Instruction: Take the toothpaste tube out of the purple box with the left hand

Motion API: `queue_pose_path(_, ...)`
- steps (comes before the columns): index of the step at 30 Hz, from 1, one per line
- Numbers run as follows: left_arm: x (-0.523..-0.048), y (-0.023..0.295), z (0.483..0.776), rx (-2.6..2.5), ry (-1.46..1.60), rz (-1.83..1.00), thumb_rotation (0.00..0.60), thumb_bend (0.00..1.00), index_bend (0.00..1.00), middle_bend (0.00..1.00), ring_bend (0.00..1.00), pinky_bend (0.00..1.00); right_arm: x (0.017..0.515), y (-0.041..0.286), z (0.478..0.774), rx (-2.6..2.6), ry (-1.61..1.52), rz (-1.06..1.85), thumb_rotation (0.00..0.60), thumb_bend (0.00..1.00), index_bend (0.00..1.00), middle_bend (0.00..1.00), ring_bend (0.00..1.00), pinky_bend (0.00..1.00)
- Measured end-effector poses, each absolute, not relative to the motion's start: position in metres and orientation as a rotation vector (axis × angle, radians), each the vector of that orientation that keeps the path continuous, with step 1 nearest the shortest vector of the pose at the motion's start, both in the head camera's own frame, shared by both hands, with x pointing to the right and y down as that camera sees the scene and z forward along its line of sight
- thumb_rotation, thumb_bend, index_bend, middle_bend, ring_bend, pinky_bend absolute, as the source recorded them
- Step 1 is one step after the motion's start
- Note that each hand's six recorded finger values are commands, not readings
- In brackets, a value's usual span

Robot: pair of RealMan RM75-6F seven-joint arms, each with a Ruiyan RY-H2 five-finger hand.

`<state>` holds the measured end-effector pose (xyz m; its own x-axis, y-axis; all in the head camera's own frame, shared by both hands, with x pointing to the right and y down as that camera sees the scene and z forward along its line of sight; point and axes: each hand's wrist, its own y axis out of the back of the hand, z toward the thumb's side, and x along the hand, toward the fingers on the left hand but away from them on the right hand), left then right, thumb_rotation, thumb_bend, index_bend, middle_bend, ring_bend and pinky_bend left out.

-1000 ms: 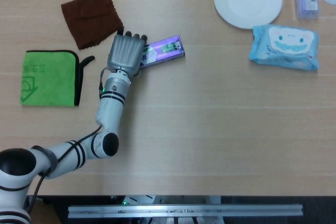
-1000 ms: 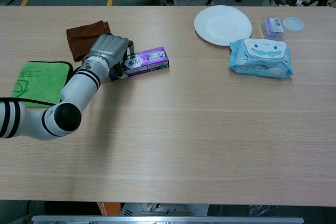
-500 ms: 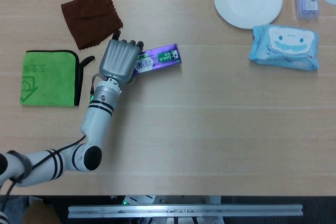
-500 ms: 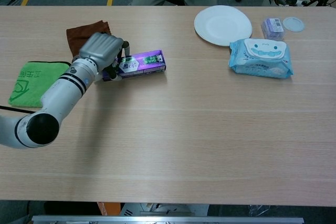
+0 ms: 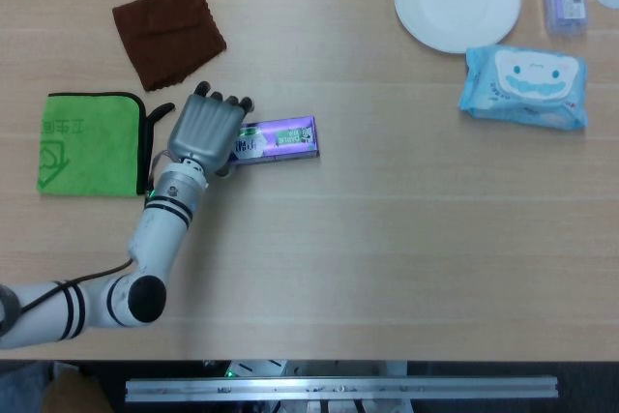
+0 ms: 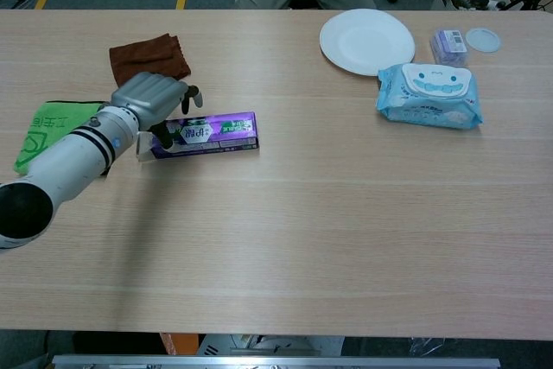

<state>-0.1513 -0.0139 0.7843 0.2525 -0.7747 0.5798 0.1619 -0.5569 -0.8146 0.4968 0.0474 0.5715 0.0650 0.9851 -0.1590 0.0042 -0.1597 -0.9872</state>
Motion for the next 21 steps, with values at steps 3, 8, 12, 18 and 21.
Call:
queue_pose_path(3, -0.141, -0.016, 0.783, -1.719, 0.579, -1.421, 0.6, 0.15, 0.19, 0.29, 0.25, 0.18, 0.501, 0.049, 0.571, -1.357, -1.096, 1.28, 0.6, 0.18, 0.38, 0.39, 0.41, 0.43)
queue_pose_path(8, -0.122, -0.015, 0.783, -1.752, 0.57, -1.399, 0.6, 0.15, 0.19, 0.28, 0.25, 0.18, 0.506, 0.051, 0.571, -1.356, -1.101, 1.288, 0.6, 0.18, 0.38, 0.39, 0.41, 0.43)
queue_pose_path(12, -0.111, -0.012, 0.786, -1.755, 0.563, -1.388, 0.6, 0.15, 0.2, 0.28, 0.25, 0.18, 0.509, 0.052, 0.57, -1.354, -1.109, 1.289, 0.6, 0.18, 0.38, 0.39, 0.41, 0.43)
queue_pose_path(18, -0.098, -0.014, 0.793, -1.728, 0.587, -1.386, 0.6, 0.15, 0.25, 0.31, 0.25, 0.18, 0.514, 0.053, 0.568, -1.345, -1.117, 1.297, 0.6, 0.18, 0.38, 0.39, 0.41, 0.43)
queue_pose_path(21, -0.092, -0.016, 0.796, -1.718, 0.603, -1.385, 0.6, 0.15, 0.31, 0.36, 0.27, 0.18, 0.515, 0.053, 0.568, -1.345, -1.119, 1.298, 0.6, 0.18, 0.38, 0.39, 0.41, 0.43)
